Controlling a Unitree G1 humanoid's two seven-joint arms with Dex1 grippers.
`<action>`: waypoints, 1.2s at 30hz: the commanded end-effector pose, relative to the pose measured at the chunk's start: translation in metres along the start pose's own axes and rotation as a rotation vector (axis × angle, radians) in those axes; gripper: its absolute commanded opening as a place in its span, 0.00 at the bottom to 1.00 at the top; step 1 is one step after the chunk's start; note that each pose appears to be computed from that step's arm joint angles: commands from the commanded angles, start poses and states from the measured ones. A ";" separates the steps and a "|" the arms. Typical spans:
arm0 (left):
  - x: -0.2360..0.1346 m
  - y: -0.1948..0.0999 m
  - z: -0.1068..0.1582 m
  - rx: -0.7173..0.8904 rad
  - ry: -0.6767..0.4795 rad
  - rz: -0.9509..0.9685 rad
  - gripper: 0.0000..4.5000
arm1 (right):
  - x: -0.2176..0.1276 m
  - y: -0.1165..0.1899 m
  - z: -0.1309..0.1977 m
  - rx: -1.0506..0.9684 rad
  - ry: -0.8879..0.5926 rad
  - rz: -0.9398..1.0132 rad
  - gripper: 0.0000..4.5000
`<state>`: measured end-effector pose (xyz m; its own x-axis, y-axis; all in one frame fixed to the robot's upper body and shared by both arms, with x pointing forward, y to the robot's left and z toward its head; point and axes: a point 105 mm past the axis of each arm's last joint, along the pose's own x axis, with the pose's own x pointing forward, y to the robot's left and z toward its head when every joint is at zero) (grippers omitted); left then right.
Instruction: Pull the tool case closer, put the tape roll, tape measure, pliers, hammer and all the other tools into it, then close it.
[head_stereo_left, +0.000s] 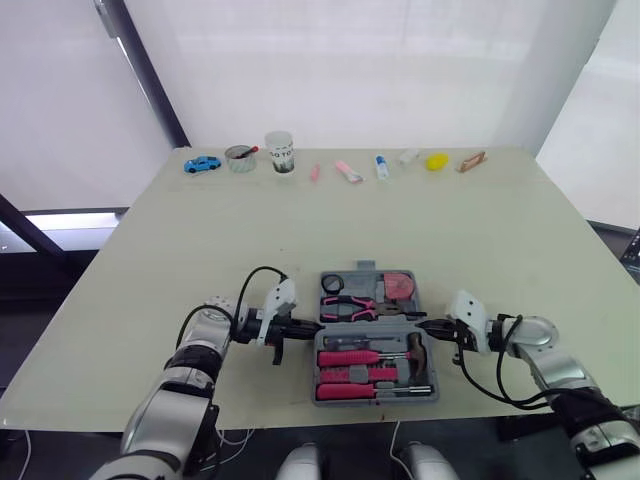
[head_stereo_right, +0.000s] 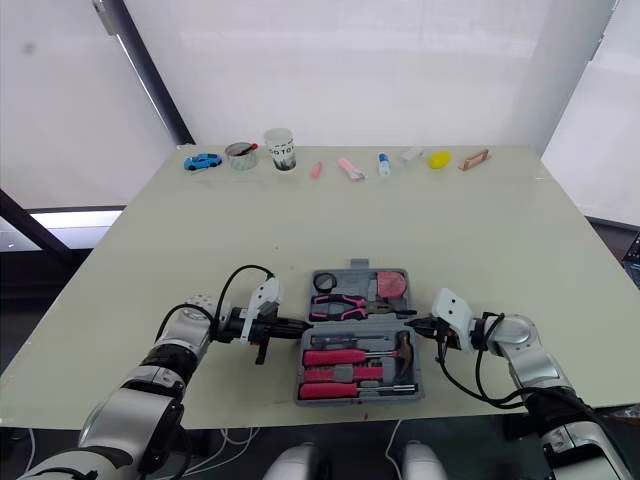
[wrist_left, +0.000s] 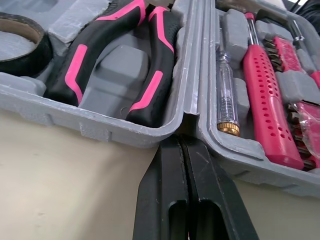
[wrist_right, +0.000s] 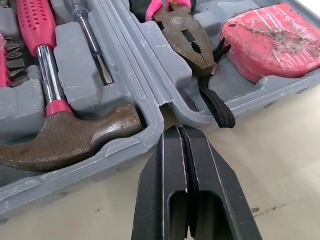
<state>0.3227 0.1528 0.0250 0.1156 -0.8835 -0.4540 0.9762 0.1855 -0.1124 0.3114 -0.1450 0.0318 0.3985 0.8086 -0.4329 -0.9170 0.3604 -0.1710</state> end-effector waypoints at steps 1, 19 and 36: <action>0.011 -0.014 -0.008 -0.017 0.020 -0.084 0.01 | 0.003 0.007 0.012 -0.018 -0.045 0.046 0.00; 0.008 -0.017 -0.012 -0.029 0.043 -0.087 0.01 | 0.001 0.014 0.006 0.007 -0.030 0.061 0.00; -0.045 -0.013 0.031 0.186 -0.105 0.040 0.01 | -0.048 -0.040 0.008 0.157 -0.114 -0.144 0.00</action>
<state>0.3112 0.1799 0.0479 0.1691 -0.8870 -0.4297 0.9828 0.1844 0.0062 0.3186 -0.1878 0.0444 0.5043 0.7722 -0.3866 -0.8583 0.4976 -0.1256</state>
